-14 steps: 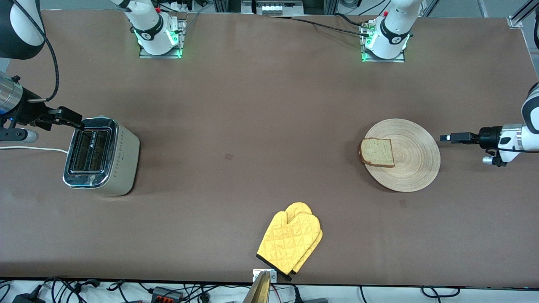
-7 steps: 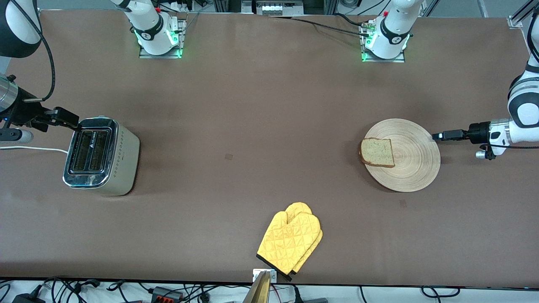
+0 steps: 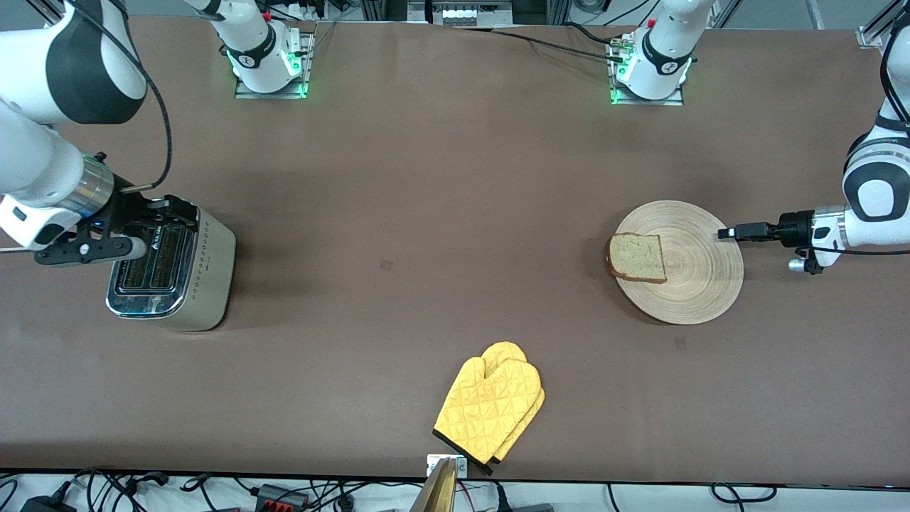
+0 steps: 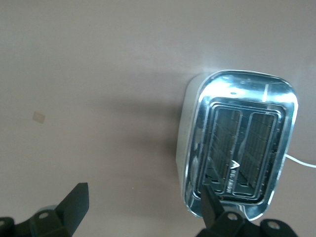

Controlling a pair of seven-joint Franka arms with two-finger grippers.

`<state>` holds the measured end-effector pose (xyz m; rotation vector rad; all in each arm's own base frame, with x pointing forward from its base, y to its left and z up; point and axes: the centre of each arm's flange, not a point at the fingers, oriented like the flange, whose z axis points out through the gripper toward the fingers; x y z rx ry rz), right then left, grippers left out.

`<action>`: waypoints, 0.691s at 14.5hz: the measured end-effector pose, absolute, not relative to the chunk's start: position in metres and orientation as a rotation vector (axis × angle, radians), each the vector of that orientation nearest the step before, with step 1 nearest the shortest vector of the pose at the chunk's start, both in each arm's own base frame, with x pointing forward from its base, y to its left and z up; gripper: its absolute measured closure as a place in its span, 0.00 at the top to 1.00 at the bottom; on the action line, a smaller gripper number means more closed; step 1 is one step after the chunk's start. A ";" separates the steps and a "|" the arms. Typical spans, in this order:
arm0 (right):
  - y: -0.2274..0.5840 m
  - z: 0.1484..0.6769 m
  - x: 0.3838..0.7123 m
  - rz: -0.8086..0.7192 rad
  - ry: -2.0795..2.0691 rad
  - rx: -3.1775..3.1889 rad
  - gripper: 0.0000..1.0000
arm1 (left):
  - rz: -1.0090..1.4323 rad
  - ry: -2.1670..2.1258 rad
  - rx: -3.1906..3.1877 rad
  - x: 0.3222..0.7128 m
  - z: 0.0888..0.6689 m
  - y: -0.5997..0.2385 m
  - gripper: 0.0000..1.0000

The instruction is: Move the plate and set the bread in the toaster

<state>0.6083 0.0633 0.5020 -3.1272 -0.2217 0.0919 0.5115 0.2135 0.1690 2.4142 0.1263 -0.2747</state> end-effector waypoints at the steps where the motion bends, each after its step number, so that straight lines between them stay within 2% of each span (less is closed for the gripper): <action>1: 0.067 0.503 0.608 0.090 -0.229 -3.124 1.00 | -0.273 0.117 2.412 0.513 0.167 0.211 0.89; 2: 0.070 0.504 0.608 0.087 -0.228 -3.109 1.00 | -0.265 0.095 2.411 0.514 0.165 0.210 0.89; 5: 0.078 0.506 0.608 0.080 -0.200 -3.036 1.00 | -0.225 0.013 2.406 0.519 0.161 0.212 0.67; 6: 0.078 0.507 0.609 0.069 -0.194 -3.028 1.00 | -0.221 0.004 2.403 0.520 0.159 0.213 0.65; 8: 0.078 0.505 0.611 0.052 -0.186 -3.022 1.00 | -0.219 -0.002 2.398 0.521 0.155 0.213 0.50; 9: 0.080 0.501 0.613 0.061 -0.188 -3.016 1.00 | -0.220 -0.004 2.395 0.521 0.153 0.213 0.50; 10: 0.086 0.497 0.613 0.069 -0.198 -3.011 1.00 | -0.219 -0.008 2.394 0.521 0.153 0.213 0.43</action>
